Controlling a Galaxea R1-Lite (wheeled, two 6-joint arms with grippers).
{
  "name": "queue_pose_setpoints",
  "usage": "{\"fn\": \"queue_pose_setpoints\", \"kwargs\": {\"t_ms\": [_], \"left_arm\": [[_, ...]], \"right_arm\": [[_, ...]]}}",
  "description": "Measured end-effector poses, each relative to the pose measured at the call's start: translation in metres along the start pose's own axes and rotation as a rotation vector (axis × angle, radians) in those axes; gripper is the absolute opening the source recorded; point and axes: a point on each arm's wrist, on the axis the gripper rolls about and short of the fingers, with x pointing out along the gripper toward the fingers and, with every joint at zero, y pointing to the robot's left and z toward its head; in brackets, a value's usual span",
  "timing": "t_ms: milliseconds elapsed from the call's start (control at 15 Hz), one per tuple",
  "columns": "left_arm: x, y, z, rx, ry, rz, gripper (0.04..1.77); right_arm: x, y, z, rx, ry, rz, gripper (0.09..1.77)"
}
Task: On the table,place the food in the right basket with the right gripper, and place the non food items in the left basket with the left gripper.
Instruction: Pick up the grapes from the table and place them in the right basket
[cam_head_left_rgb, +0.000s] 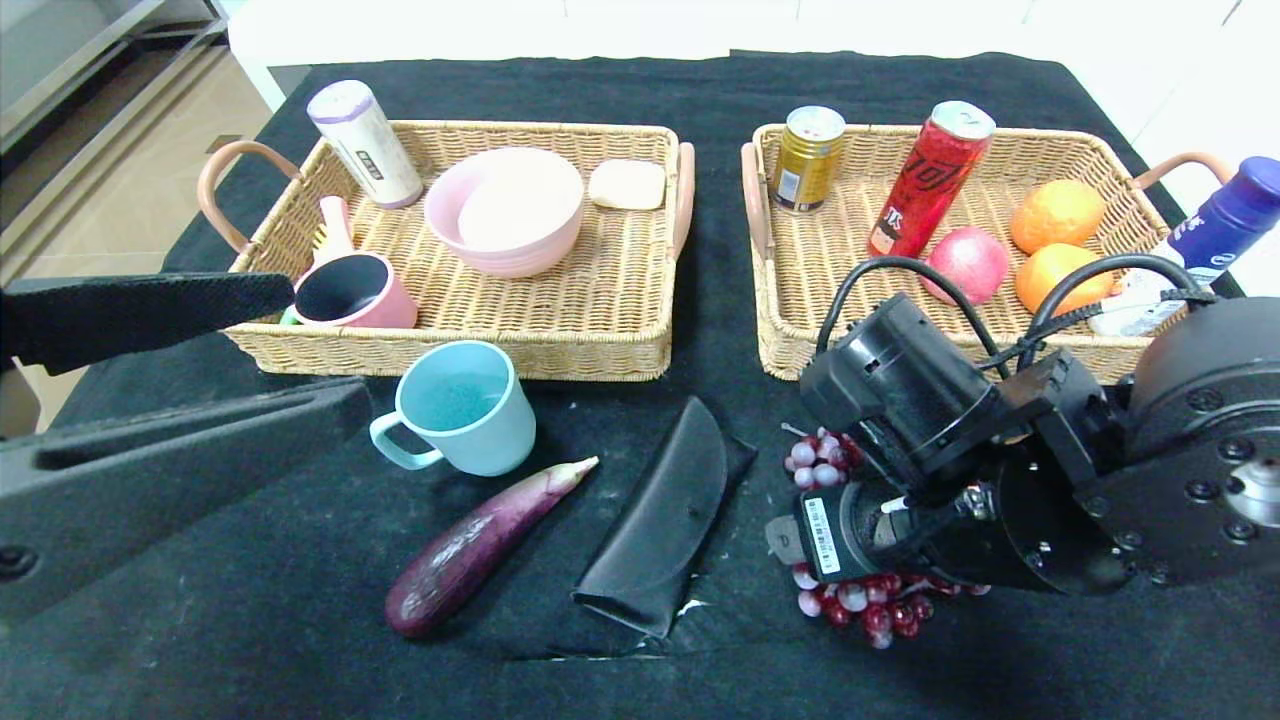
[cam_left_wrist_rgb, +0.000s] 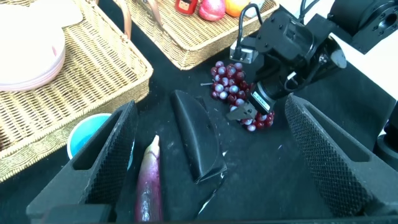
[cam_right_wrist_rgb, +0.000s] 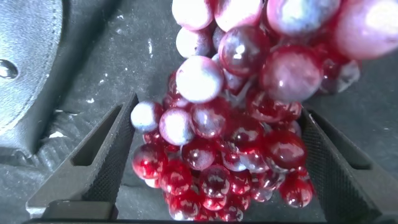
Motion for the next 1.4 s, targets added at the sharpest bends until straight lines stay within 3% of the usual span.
{"fn": "queue_pose_setpoints", "kwargs": {"t_ms": [400,667,933,1400], "left_arm": [[0.0000,0.0000,0.0000,0.000,0.000,0.000,1.72],[0.0001,0.0000,0.0000,0.000,0.000,0.001,1.72],[0.0000,0.0000,0.0000,0.000,0.000,0.001,1.72],[0.0000,0.0000,0.0002,0.000,-0.002,0.001,1.72]], "right_arm": [[0.0021,0.0006,-0.0009,-0.002,0.007,-0.003,1.71],[0.0015,-0.0003,-0.0019,-0.006,0.017,-0.008,1.16],[0.0007,-0.0007,-0.0019,-0.006,0.018,-0.008,0.80],[0.0000,-0.0009,-0.0018,-0.004,0.018,-0.006,0.74]]}}
